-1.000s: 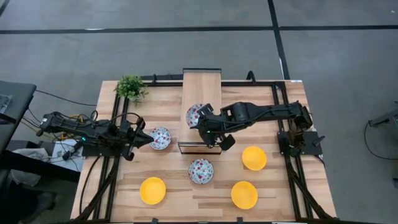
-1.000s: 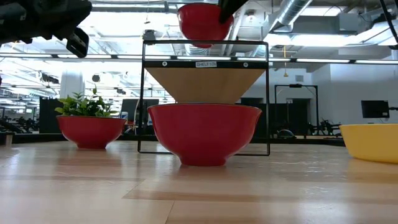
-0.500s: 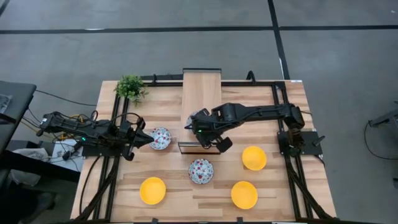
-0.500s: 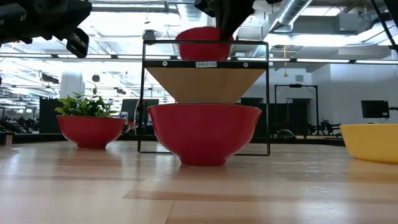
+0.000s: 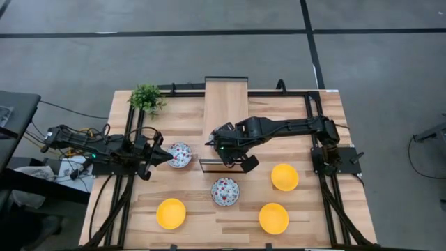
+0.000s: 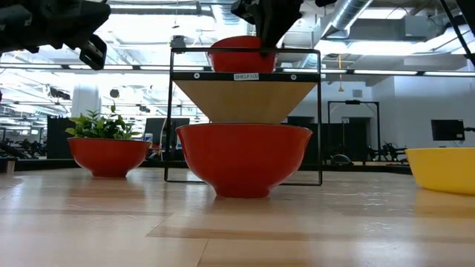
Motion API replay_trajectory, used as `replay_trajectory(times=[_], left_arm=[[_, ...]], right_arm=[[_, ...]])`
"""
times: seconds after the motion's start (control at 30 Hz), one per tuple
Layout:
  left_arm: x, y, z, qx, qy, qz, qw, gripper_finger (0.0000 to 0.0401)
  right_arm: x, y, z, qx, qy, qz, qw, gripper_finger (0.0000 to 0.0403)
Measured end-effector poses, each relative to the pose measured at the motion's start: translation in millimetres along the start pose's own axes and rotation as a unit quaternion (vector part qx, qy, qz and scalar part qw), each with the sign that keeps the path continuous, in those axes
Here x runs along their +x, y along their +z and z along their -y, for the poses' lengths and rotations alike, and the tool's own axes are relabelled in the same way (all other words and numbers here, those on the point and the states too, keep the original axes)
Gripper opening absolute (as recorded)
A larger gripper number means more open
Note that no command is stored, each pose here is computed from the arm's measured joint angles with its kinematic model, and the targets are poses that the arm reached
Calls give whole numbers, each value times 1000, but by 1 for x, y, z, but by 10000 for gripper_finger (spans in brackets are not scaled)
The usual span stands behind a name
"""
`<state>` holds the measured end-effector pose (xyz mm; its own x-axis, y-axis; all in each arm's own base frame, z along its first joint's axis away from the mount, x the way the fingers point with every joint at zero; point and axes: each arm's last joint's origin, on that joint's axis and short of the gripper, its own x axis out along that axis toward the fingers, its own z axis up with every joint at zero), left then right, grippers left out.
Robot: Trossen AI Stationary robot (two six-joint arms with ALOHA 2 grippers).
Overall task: Pick & Place Mini bowls
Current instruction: Put the top right white patterned bowl on the shelf
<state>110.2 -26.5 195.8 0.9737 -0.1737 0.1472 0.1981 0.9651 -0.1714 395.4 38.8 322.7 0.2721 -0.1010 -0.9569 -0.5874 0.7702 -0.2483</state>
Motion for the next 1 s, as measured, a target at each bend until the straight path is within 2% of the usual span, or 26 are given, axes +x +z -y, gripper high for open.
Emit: replay_trajectory(times=[0.33,0.63,0.83,1.0], left_arm=[[0,0,0,0,0,0,1000,17],[0,0,0,0,0,0,1000,17],[0,0,0,0,0,0,1000,17],[0,0,0,0,0,0,1000,17]], right_arm=[[6,0,2,6,-5,3,1000,4],[6,-1,1,8,0,-1,1000,44],[7,-2,4,58,-1,-1,998,51],[7,-2,4,75,-2,-1,997,52]])
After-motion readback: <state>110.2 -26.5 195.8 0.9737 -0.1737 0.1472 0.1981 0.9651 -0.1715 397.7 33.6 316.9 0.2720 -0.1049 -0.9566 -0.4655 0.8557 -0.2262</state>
